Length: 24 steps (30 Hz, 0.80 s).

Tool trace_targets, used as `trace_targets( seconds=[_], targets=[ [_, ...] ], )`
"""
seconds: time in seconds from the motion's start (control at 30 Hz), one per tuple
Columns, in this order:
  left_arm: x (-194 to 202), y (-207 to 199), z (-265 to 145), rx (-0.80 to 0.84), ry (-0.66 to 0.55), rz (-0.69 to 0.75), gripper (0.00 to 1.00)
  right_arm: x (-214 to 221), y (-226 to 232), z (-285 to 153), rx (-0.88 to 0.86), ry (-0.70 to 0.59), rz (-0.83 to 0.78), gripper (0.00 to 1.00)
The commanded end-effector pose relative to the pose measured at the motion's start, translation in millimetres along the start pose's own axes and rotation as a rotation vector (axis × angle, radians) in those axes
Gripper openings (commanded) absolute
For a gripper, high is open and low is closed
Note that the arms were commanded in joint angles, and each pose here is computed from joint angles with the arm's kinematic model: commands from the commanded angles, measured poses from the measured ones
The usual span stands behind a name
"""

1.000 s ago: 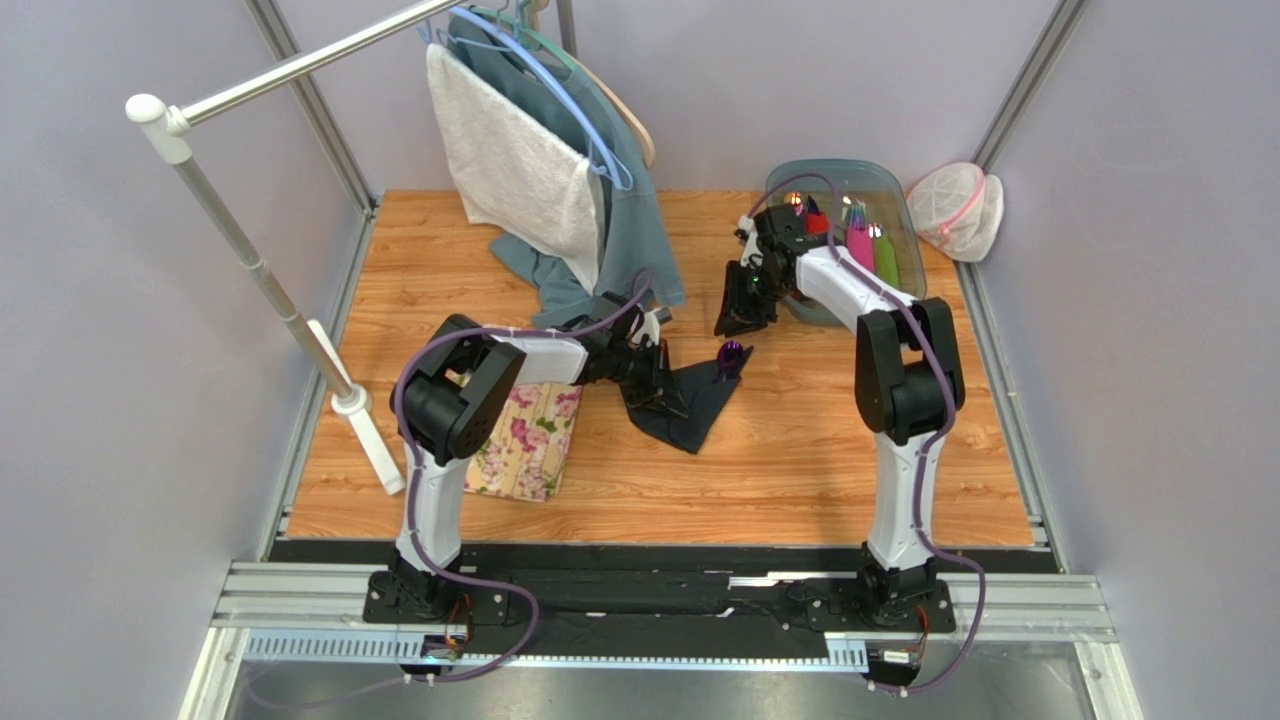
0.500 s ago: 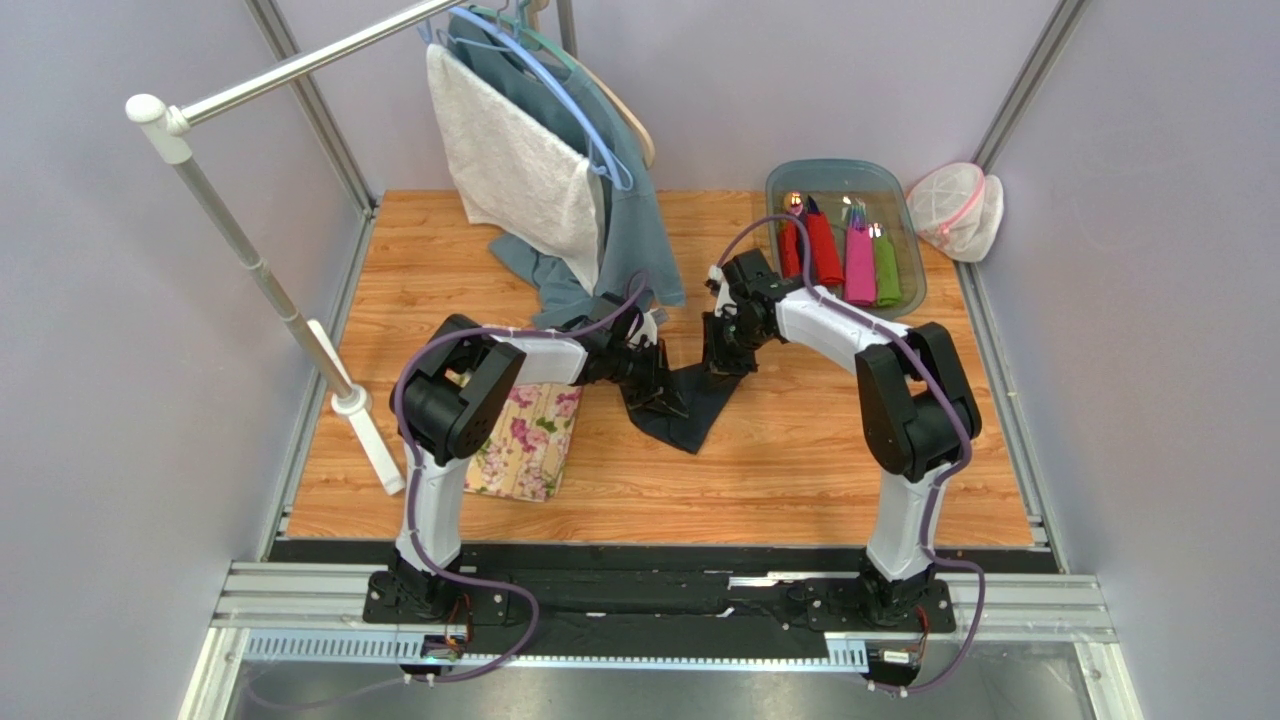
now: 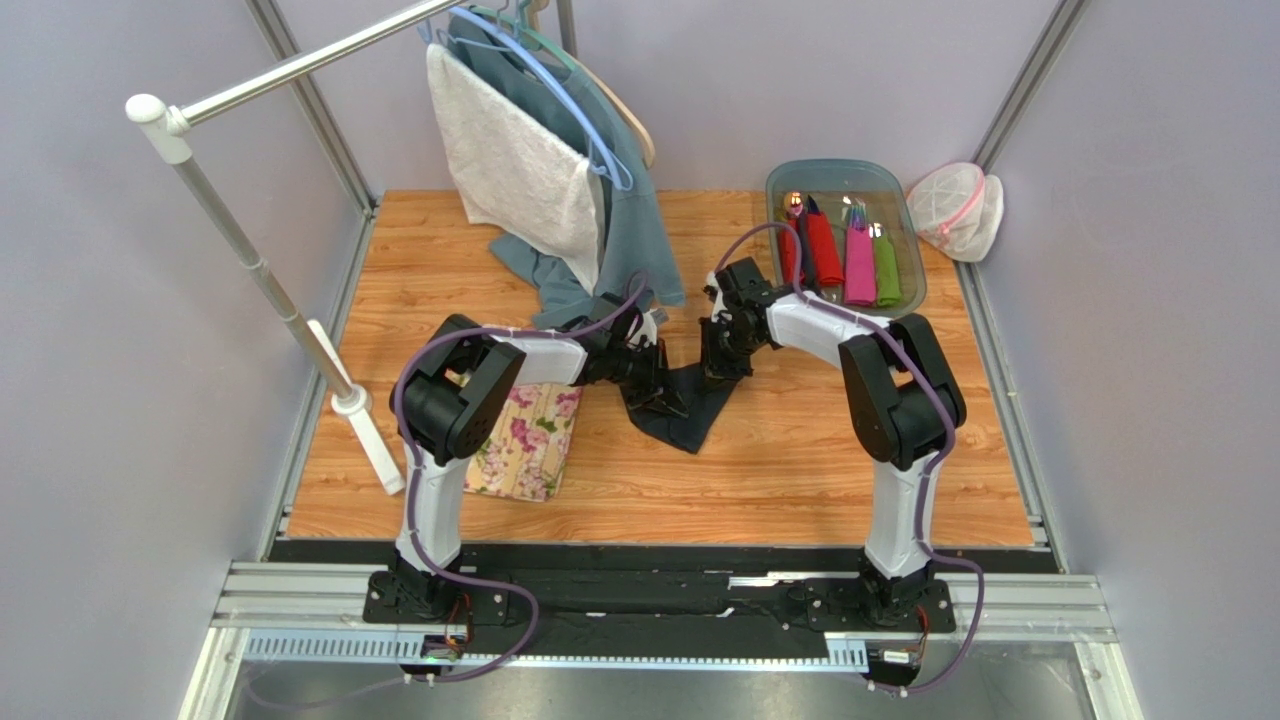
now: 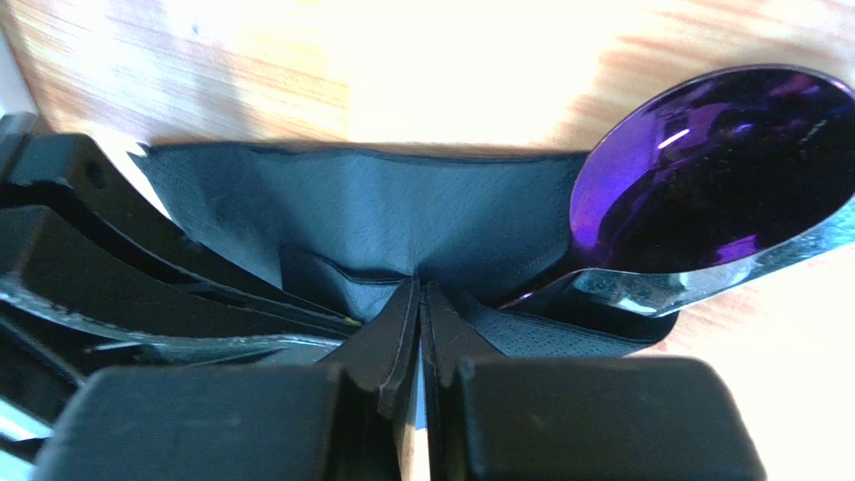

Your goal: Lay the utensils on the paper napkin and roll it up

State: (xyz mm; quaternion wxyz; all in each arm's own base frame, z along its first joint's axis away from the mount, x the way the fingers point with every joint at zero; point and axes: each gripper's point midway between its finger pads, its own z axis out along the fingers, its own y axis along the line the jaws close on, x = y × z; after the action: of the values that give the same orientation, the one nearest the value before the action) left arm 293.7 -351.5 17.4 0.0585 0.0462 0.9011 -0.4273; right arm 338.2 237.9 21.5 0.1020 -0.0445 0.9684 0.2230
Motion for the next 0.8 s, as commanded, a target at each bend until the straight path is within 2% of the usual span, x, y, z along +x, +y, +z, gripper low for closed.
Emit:
trace_targets(
  seconds=[0.0, 0.23, 0.33, 0.43, 0.77],
  targets=[
    [12, 50, 6, -0.167, -0.007, -0.048, 0.00, -9, 0, 10, 0.013, -0.032, -0.009, 0.06],
    [11, 33, 1, -0.106, -0.025, -0.027, 0.01, -5, -19, 31, 0.079, -0.006, -0.103, 0.04],
    [5, 14, -7, -0.051, -0.077, 0.014, 0.14, -5, -20, 36, 0.061, 0.007, -0.179, 0.02],
    [-1, 0, -20, -0.024, -0.111, 0.084, 0.20, 3, -16, 36, 0.007, 0.033, -0.262, 0.02],
    [-1, -18, -20, 0.055, -0.131, 0.105, 0.22, 28, 0, 31, -0.146, 0.104, -0.356, 0.04]
  ],
)
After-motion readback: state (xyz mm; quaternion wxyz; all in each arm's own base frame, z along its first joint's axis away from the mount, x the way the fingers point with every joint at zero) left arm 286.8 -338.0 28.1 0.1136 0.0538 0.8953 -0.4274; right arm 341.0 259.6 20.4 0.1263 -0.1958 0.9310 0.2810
